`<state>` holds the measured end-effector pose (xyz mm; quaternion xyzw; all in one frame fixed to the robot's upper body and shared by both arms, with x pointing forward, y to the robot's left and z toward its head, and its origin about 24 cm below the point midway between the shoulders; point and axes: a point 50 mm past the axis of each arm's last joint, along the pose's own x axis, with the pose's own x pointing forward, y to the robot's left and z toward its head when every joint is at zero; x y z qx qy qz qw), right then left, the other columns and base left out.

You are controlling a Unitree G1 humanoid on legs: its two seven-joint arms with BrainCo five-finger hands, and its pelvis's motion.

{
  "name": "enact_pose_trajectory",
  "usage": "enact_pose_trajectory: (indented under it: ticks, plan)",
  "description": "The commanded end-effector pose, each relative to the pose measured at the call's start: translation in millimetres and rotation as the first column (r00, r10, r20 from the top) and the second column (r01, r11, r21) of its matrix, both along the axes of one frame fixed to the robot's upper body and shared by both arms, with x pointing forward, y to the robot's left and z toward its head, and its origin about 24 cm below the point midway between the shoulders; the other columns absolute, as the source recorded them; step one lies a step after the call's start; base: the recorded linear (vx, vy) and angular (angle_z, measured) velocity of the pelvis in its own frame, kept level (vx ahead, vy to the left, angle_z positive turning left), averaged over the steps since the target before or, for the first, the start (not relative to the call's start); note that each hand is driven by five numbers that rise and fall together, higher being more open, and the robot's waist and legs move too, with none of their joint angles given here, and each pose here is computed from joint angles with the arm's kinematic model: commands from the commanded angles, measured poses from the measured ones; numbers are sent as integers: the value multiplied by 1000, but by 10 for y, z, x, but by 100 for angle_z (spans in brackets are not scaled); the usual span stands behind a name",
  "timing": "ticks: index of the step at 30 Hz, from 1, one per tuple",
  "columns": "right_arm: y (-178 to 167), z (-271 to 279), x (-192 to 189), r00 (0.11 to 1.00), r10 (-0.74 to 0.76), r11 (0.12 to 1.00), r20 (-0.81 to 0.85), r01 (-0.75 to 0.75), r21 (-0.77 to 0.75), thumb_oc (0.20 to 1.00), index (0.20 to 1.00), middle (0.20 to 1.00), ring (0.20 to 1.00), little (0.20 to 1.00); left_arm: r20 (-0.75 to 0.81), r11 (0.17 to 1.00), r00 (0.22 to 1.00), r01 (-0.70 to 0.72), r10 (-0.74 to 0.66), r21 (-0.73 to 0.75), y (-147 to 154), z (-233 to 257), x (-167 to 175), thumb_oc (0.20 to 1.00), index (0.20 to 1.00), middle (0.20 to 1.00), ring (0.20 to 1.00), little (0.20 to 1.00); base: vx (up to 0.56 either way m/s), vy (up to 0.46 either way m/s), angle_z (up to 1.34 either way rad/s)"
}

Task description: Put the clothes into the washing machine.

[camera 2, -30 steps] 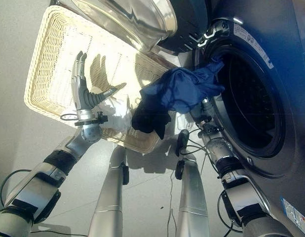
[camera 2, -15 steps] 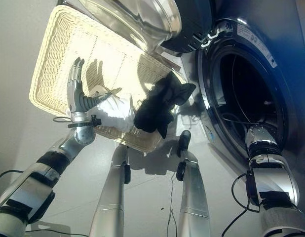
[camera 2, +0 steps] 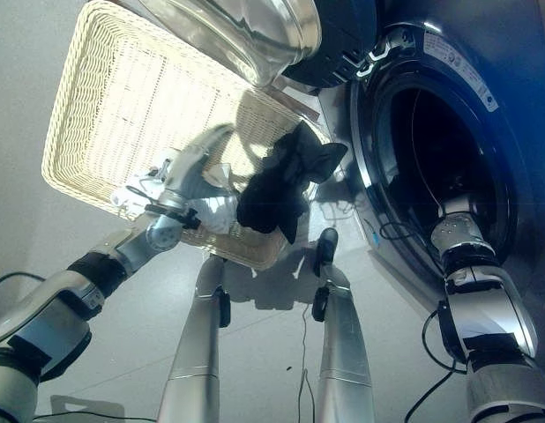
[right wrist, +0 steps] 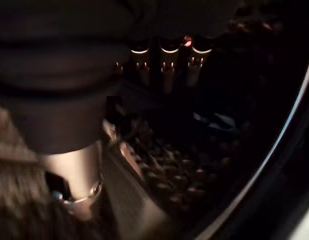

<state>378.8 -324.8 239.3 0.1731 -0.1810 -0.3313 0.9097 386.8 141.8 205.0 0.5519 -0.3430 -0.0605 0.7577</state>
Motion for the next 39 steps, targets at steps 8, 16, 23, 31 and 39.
enact_pose_trajectory:
  ticks: [8,16,23,31,39]
  plan:
    - [131,257,21,983,-181,968,-31,173,-179,1000,1000,1000,1000,1000,-5,997,997,75,-75,19,-525,343,110,1000,1000,1000,1000,1000,-4,12,0]
    - [398,94,116,988,-150,982,-25,145,-123,1000,1000,1000,1000,1000,-29,999,998,-54,54,-3,-482,369,250,1000,1000,1000,1000,1000,-6,1,-2]
    - [574,52,137,991,-132,982,17,133,-132,1000,1000,1000,1000,1000,-86,986,983,-162,164,29,-313,339,338,1000,1000,1000,1000,1000,-14,-4,-6]
    - [665,108,124,990,-114,981,87,126,-146,1000,1000,1000,1000,1000,-61,937,951,-286,303,200,-125,205,388,1000,1000,1000,1000,1000,0,2,-1]
    - [780,149,110,987,-88,981,131,108,-158,1000,1000,1000,1000,1000,-123,929,938,-293,325,226,-68,81,392,200,200,200,200,200,0,4,-1]
